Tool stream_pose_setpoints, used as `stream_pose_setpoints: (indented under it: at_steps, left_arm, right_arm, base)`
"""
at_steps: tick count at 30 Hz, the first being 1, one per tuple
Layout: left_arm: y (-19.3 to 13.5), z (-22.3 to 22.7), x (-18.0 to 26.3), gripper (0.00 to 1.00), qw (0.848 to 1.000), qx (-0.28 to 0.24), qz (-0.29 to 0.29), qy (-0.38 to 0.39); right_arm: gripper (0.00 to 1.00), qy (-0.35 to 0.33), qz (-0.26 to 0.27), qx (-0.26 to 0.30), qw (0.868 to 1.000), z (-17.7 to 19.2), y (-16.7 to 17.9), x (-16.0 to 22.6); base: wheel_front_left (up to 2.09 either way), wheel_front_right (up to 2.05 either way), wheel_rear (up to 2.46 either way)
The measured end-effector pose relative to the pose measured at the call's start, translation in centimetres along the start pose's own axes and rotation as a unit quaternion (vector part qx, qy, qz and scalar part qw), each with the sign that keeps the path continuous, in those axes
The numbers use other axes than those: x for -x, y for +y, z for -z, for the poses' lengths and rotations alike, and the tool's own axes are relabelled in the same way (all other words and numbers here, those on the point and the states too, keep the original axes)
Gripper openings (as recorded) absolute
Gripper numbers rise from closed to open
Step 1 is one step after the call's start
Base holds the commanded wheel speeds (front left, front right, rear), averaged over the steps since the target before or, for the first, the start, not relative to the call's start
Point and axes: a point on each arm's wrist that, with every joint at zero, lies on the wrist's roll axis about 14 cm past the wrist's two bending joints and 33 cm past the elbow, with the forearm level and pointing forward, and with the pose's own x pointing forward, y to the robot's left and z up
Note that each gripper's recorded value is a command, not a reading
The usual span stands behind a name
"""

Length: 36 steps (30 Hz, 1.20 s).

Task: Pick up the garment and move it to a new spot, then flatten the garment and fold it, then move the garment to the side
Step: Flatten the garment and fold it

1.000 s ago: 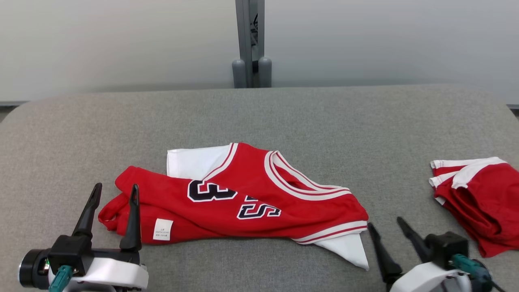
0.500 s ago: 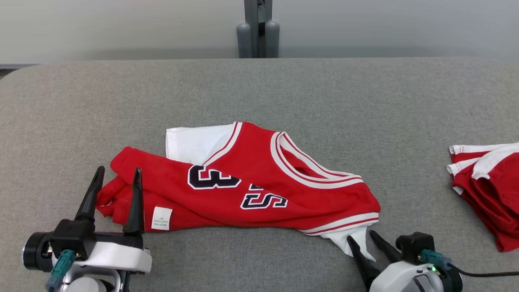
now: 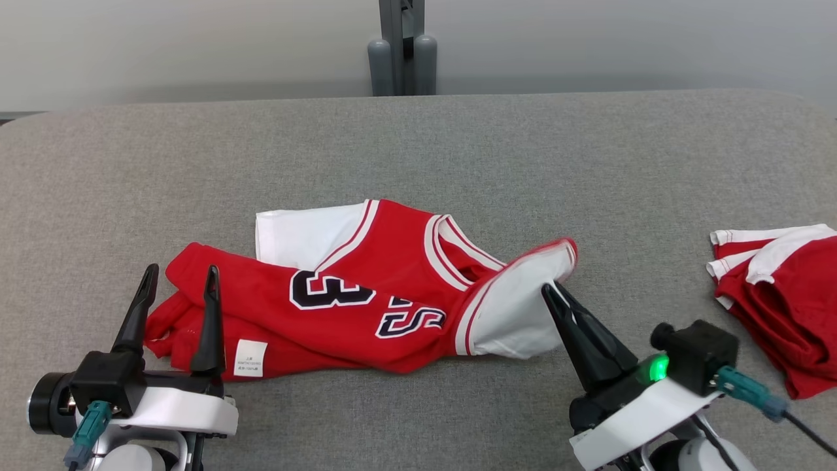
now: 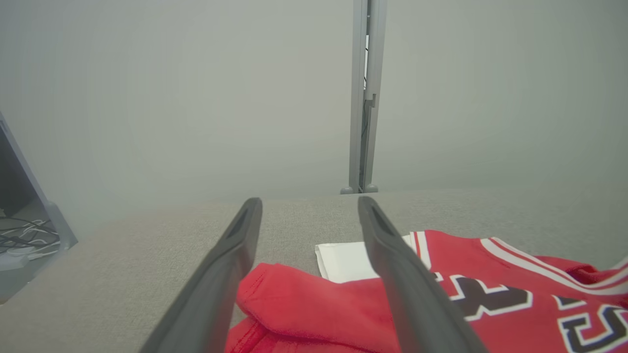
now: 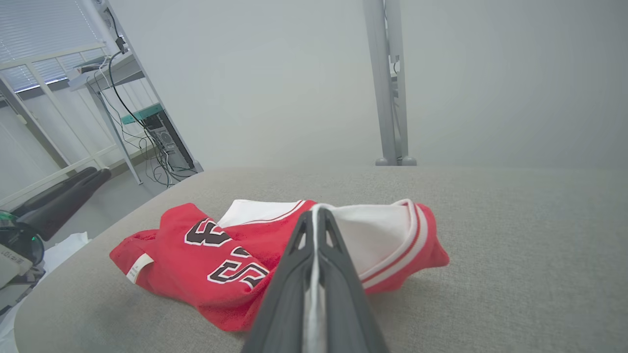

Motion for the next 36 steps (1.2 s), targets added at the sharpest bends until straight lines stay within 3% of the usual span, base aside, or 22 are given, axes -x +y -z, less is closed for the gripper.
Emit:
stream_pose_setpoints:
  at_steps: [7,11,16,21,29,30,31,32,36]
  left_arm:
    - [-0.2,-0.5,-0.1,1.00,1.000,0.002,0.002,-0.008]
    - [-0.2,-0.5,0.0,1.00,1.000,0.001,0.002,-0.008]
    - [-0.3,-0.3,0.1,1.00,1.000,0.005,0.002,-0.006]
    - [-0.3,-0.1,0.1,1.00,1.000,0.006,0.002,-0.003]
    - [0.1,0.0,0.0,1.00,1.000,0.004,-0.001,0.000]
    - [0.1,0.0,0.0,1.00,1.000,0.004,-0.002,-0.001]
    - [0.1,-0.1,-0.1,1.00,1.000,0.003,-0.002,-0.002]
    - [0.1,-0.1,-0.1,1.00,1.000,0.003,-0.002,-0.003]
    - [0.0,-0.4,-0.2,1.00,1.000,0.001,0.000,-0.008]
  right_arm:
    - [0.00,-0.076,-0.033,-0.010,0.997,-6.3,2.1,0.8]
    - [0.00,-0.074,-0.006,-0.017,0.997,-6.7,0.3,1.0]
    - [0.00,-0.017,0.065,-0.047,0.997,-2.6,-4.2,1.1]
    - [0.00,0.045,0.128,-0.080,0.987,2.7,-8.1,1.5]
    - [0.00,0.099,0.166,-0.115,0.974,7.7,-9.8,1.7]
    - [0.17,0.103,0.170,-0.118,0.973,8.0,-10.0,1.9]
    - [0.55,0.108,0.174,-0.119,0.972,8.4,-10.1,2.1]
    - [1.00,0.110,0.178,-0.118,0.971,8.6,-10.3,2.4]
    - [1.00,0.100,0.197,-0.115,0.968,8.5,-11.3,3.6]
  base:
    - [0.00,0.00,0.00]
    - [0.00,0.00,0.00]
    - [0.00,0.00,0.00]
    - [0.00,0.00,0.00]
    - [0.00,0.00,0.00]
    - [0.00,0.00,0.00]
    - [0.00,0.00,0.00]
    - [0.00,0.00,0.00]
    - [0.00,0.00,0.00]
